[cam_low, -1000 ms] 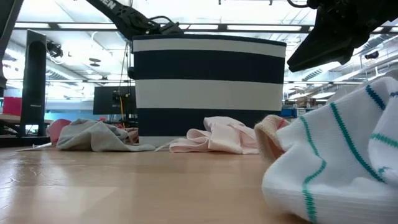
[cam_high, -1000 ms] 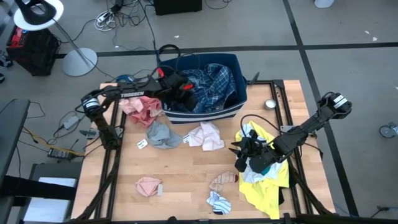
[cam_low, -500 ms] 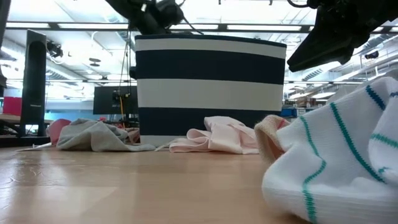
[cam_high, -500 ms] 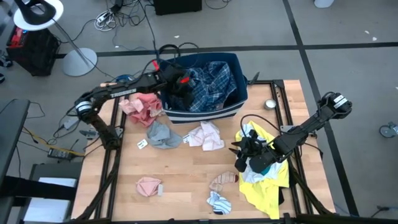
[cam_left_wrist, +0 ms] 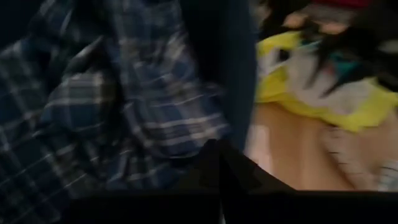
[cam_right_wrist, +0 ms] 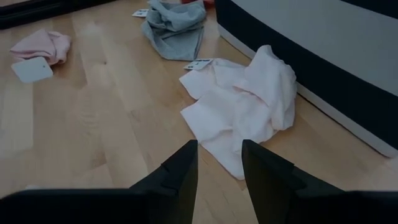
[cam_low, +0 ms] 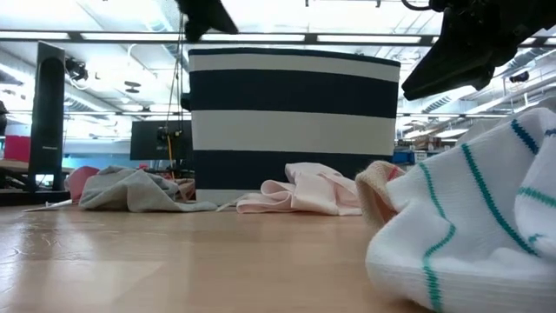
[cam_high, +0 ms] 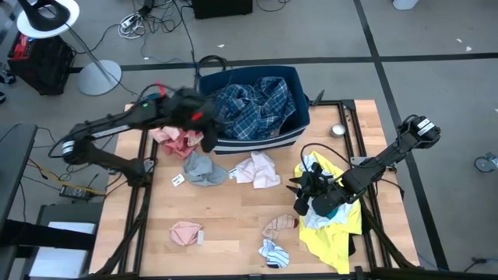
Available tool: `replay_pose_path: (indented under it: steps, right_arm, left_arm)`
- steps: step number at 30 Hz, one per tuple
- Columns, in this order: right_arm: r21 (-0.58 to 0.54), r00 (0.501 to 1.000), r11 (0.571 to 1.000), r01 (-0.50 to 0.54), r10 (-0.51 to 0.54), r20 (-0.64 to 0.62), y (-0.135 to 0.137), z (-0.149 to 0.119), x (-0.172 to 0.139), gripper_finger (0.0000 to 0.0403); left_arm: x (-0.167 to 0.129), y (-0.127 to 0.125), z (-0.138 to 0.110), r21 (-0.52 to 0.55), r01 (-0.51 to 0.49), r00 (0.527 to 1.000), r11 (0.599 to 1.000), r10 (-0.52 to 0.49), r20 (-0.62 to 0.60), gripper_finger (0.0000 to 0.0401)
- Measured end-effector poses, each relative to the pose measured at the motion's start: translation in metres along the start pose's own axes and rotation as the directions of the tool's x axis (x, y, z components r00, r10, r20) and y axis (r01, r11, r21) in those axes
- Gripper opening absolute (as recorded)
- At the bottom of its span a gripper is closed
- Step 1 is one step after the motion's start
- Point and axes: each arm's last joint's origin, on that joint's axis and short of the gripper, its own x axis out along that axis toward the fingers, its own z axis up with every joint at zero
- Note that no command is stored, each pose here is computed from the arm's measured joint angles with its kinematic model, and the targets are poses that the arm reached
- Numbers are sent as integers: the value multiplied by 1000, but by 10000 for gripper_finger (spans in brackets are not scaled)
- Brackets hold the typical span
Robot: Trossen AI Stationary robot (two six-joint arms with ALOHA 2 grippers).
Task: Sort clothes
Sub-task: Put the white underwear into the blue bin
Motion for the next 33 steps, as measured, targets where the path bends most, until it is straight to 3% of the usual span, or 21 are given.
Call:
replay_pose_path:
  steps: [7, 15, 23, 26, 30, 33]
  right_arm:
    - [62, 1000, 998, -15, 14, 12, 2, 2, 0, 126]
    - [55, 1000, 998, -21, 20, 24, 2, 4, 1, 126]
    - [82, 997, 995, -57, 52, 57, -6, 16, -13, 122]
    - [100, 995, 991, -92, 87, 53, -14, 23, -24, 114]
    - [120, 987, 979, -163, 162, 19, -25, 30, -39, 97]
    - [143, 982, 974, -175, 184, -51, -32, 38, -51, 79]
  left_arm:
    - [-50, -26, -25, 105, 106, 988, 989, -117, 105, 1]
    - [-58, -37, -68, 48, 218, 972, 975, -222, 84, 1]
    - [-45, -34, -132, 10, 109, 971, 994, -108, 212, 1]
    - [-41, -31, -160, -13, 112, 966, 994, -106, 236, 1]
    - [-42, -28, -188, -23, 132, 955, 991, -120, 272, 1]
    - [-42, -24, -203, -28, 85, 951, 996, -72, 300, 1]
